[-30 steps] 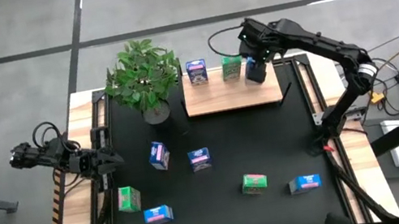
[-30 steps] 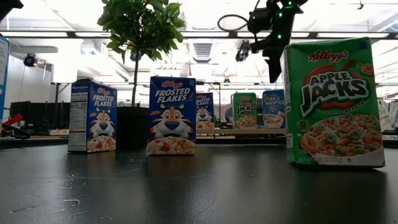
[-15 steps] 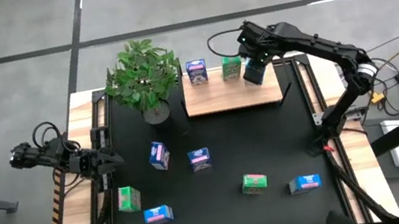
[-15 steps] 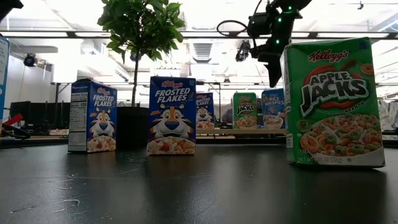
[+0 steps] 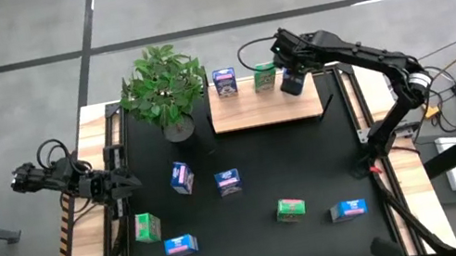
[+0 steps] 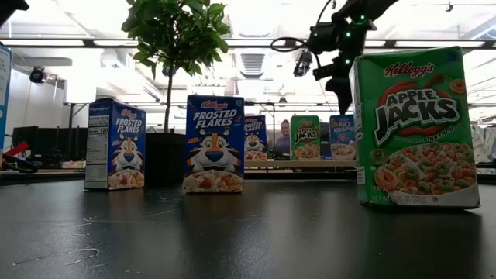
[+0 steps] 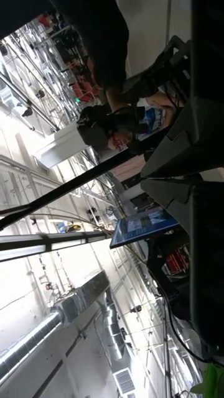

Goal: Stack cereal on shelf
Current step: Put the top right light blue cereal box on the shelf

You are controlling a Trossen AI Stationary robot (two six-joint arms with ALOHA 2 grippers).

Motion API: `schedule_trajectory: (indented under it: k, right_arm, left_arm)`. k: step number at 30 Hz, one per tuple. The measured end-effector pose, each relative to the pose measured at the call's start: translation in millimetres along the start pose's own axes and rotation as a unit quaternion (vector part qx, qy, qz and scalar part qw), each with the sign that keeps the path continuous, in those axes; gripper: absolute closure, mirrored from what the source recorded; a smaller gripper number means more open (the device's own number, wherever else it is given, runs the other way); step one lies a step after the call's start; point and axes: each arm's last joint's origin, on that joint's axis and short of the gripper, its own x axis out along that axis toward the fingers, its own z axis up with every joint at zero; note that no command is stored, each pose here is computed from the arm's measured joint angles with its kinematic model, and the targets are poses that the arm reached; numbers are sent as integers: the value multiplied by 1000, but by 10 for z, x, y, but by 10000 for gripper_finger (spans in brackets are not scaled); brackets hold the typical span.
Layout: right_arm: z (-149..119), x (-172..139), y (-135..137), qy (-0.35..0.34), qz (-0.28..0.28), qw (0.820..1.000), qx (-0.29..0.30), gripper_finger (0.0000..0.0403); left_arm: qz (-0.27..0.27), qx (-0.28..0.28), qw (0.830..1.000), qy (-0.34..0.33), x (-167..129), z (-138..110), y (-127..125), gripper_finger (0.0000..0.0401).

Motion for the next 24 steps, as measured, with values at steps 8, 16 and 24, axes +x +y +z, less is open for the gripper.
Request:
schedule_trajectory:
  k: [8,16,24]
  right_arm:
    - [20,-148,-51,-17,-2,1000,1,390]
    - [-41,-395,53,-57,76,995,12,390]
    - [-85,-128,401,-78,106,991,-12,390]
  left_arm:
    - [0,0,1000,-1,0,2,1,401]
    - [1,-3,1000,-1,0,2,1,401]
    - [1,-5,1000,-1,0,2,1,401]
